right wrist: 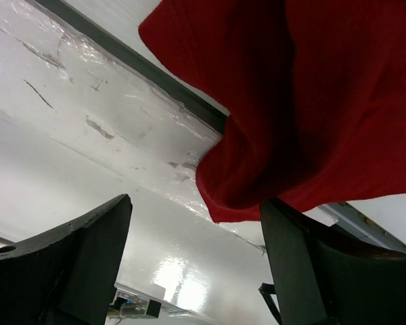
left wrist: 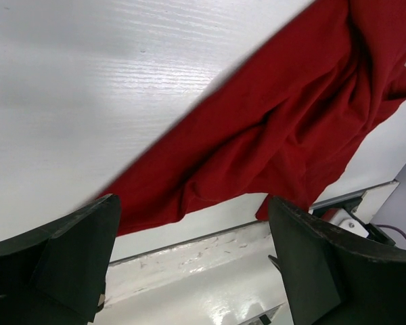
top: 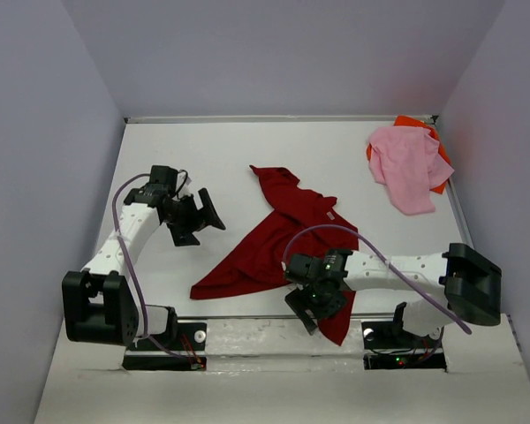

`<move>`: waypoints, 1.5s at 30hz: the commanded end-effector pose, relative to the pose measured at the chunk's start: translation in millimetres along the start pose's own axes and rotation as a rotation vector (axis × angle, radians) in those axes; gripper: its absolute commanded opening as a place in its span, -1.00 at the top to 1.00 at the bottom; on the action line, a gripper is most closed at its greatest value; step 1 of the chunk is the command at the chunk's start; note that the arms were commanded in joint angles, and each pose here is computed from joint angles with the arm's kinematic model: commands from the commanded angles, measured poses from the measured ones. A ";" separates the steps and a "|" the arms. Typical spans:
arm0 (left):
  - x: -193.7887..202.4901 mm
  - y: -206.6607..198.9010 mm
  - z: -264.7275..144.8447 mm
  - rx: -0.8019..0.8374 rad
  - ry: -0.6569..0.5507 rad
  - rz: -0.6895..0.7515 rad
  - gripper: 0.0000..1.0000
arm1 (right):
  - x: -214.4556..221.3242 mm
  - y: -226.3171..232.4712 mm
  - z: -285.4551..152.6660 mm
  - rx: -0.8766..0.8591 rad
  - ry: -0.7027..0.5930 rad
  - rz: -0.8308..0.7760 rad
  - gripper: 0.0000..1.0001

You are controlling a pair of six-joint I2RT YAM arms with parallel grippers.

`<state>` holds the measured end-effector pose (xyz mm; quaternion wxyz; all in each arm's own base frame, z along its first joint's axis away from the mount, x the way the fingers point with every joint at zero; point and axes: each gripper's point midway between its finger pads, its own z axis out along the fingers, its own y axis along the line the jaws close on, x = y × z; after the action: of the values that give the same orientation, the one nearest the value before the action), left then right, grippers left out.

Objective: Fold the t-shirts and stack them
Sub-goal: Flatten out the tshirt

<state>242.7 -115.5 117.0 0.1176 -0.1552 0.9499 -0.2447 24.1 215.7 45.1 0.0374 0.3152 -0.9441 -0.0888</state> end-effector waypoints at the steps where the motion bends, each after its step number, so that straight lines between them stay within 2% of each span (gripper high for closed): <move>1: 7.8 -6.6 -3.8 0.049 0.001 -0.011 -0.98 | -18.4 10.6 -4.4 -0.049 -0.058 -0.025 -0.63; 8: 16.2 -2.4 -5.5 0.041 0.012 -0.018 -0.98 | -21.6 3.5 5.7 -0.021 -0.037 0.002 -0.60; 15: 33.2 2.2 -6.7 0.057 0.019 -0.050 -0.98 | -45.6 -29.1 -5.5 -0.058 -0.080 0.194 -0.56; 18: 35.6 2.0 -7.6 0.062 0.020 -0.053 -0.98 | -48.8 -30.9 -7.5 -0.068 -0.092 0.205 -0.29; 22: 36.2 1.4 -8.4 0.055 0.026 -0.044 -0.98 | -44.0 -32.9 3.3 -0.057 -0.043 0.210 -0.01; 26: 39.1 3.6 -11.7 0.039 0.013 -0.048 -0.98 | -41.4 -35.3 8.7 -0.046 -0.027 0.217 0.13; 30: 53.9 4.4 -9.1 0.021 0.045 -0.048 -0.98 | -27.0 -31.4 23.8 -0.008 0.034 0.200 0.05; 31: 61.9 7.6 -8.9 -0.007 0.070 -0.061 -0.98 | -24.2 -30.8 28.6 0.010 0.050 0.198 0.26; 32: 64.7 12.6 -8.4 -0.047 0.065 -0.060 -0.98 | -20.0 -33.5 36.1 0.039 0.078 0.204 0.90; 33: 75.1 13.0 -10.9 -0.066 0.086 -0.048 -0.98 | -18.1 -33.7 39.1 0.044 0.094 0.218 1.00; 36: 102.4 14.1 -12.6 -0.055 0.151 -0.104 -0.98 | -30.0 -26.2 32.0 0.020 0.058 0.218 1.00; 38: 130.6 11.6 -10.4 -0.050 0.241 -0.129 -0.98 | -38.0 -23.9 25.8 0.020 0.032 0.210 1.00; 40: 150.1 17.3 -10.6 -0.097 0.280 -0.105 -0.98 | -46.5 -22.0 20.1 -0.008 0.023 0.218 1.00; 43: 154.5 21.4 -17.1 -0.172 0.284 -0.107 -0.98 | -53.4 -26.1 12.4 -0.040 -0.009 0.246 1.00; 45: 139.4 34.4 -18.0 -0.294 0.252 -0.034 -0.98 | -57.3 -25.9 3.4 -0.068 -0.046 0.254 1.00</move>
<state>97.6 -147.3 92.4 -0.0300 -0.1485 0.9678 -0.2011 65.1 214.1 16.1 0.0810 0.2002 -0.9736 -0.0734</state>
